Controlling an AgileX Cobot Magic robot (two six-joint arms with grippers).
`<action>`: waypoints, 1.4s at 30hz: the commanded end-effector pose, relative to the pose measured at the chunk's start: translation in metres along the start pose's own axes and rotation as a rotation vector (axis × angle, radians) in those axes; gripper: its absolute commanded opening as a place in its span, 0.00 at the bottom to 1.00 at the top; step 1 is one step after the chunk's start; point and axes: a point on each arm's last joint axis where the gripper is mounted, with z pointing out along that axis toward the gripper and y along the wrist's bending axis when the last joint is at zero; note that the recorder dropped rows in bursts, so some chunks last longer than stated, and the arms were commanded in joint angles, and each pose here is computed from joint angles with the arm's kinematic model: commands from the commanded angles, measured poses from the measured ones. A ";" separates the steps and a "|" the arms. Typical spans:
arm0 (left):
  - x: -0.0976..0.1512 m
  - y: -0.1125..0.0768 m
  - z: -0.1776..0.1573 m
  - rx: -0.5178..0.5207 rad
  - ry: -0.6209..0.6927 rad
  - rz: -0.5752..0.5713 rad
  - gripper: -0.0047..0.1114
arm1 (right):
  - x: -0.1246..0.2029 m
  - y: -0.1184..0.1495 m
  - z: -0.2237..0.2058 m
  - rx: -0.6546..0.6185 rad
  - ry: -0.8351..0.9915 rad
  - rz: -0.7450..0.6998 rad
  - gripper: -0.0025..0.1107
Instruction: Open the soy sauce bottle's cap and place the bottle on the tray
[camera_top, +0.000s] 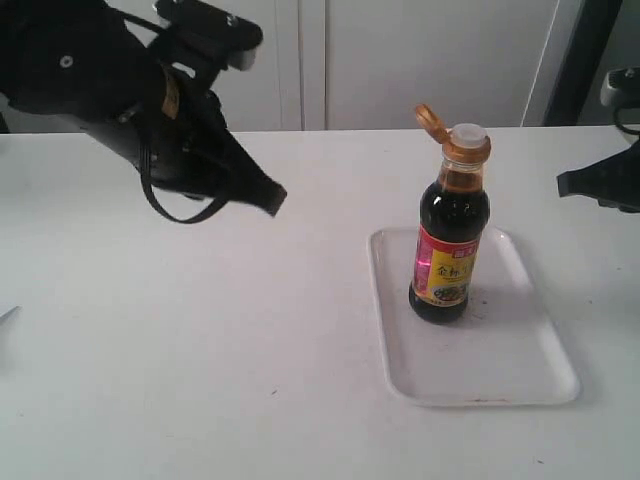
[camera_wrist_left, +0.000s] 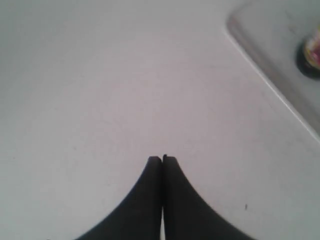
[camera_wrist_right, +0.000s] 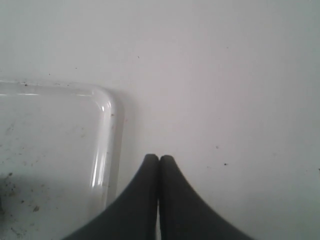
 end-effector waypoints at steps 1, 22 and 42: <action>0.013 -0.004 -0.004 0.066 0.119 0.189 0.04 | 0.000 0.000 0.000 -0.004 0.006 0.001 0.02; 0.050 0.118 -0.004 -0.018 0.262 -0.223 0.04 | -0.016 0.019 -0.046 -0.065 -0.007 -0.123 0.02; 0.118 0.094 -0.039 -0.073 0.022 -0.267 0.04 | 0.030 0.034 -0.162 -0.011 -0.393 -0.165 0.02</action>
